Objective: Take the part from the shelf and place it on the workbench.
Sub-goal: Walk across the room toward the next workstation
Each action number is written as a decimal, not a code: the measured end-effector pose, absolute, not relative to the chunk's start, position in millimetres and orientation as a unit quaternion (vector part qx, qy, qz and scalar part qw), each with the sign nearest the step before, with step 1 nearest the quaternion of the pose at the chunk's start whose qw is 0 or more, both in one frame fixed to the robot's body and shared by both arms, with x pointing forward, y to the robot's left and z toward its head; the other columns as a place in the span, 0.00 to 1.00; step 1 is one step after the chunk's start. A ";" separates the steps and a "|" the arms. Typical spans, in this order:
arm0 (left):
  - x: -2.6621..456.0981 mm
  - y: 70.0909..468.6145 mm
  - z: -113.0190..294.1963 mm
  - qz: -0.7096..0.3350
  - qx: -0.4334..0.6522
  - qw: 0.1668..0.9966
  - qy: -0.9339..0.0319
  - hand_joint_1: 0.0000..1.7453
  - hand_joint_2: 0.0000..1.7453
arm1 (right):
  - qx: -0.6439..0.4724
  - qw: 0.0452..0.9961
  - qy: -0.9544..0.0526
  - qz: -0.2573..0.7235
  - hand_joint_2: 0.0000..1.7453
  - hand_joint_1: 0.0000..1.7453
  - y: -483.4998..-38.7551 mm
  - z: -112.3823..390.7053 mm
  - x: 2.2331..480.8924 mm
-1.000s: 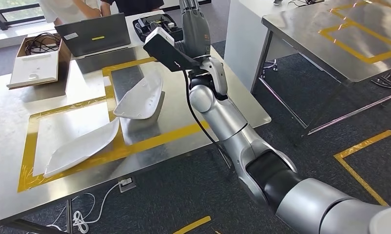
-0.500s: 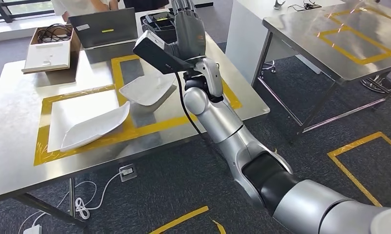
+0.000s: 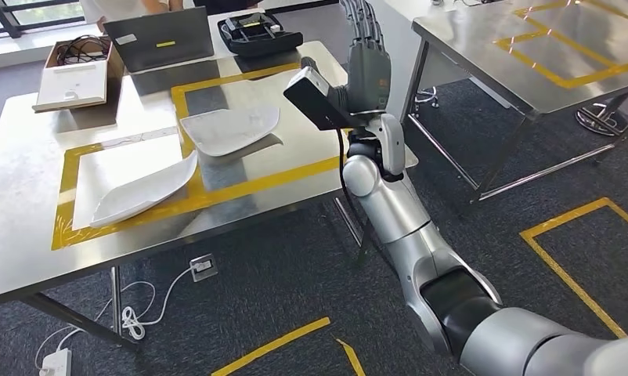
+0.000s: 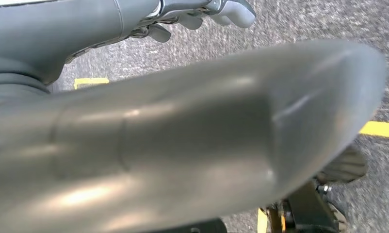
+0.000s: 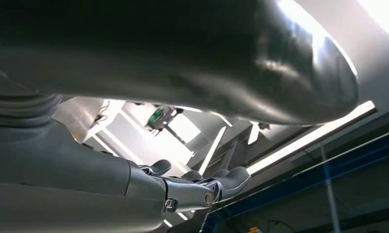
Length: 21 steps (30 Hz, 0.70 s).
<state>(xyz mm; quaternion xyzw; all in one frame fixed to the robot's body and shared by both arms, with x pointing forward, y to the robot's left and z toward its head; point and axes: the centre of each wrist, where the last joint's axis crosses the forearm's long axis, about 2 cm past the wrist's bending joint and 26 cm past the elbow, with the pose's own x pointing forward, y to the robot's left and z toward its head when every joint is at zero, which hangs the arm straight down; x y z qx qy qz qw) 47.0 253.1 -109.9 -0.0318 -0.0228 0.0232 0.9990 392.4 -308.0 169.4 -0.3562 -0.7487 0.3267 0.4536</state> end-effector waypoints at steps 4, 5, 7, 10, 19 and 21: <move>47.1 254.1 -109.9 0.020 -0.030 0.999 -0.023 0.00 0.00 | -0.378 0.481 -0.727 0.313 0.00 0.00 -335.5 146.1 367.2; 47.1 254.1 -109.9 0.020 -0.030 0.999 -0.023 0.00 0.00 | -0.386 0.487 -0.720 0.308 0.00 0.00 -343.7 140.7 359.5; 47.3 253.8 -109.9 0.019 -0.030 0.999 -0.024 0.00 0.00 | -0.402 0.495 -0.710 0.299 0.00 0.00 -360.6 135.9 347.7; 47.1 253.3 -109.9 0.020 -0.031 0.999 -0.024 0.00 0.00 | -0.418 0.494 -0.705 0.291 0.00 0.00 -377.0 135.7 337.6; 46.8 253.8 -109.9 0.026 -0.030 0.999 -0.025 0.00 0.00 | -0.490 0.536 -0.634 0.266 0.00 0.00 -434.5 122.3 306.9; 45.7 253.6 -110.1 0.027 -0.030 0.999 -0.023 0.00 0.00 | -0.513 0.577 -0.581 0.255 0.00 0.00 -467.8 114.2 297.0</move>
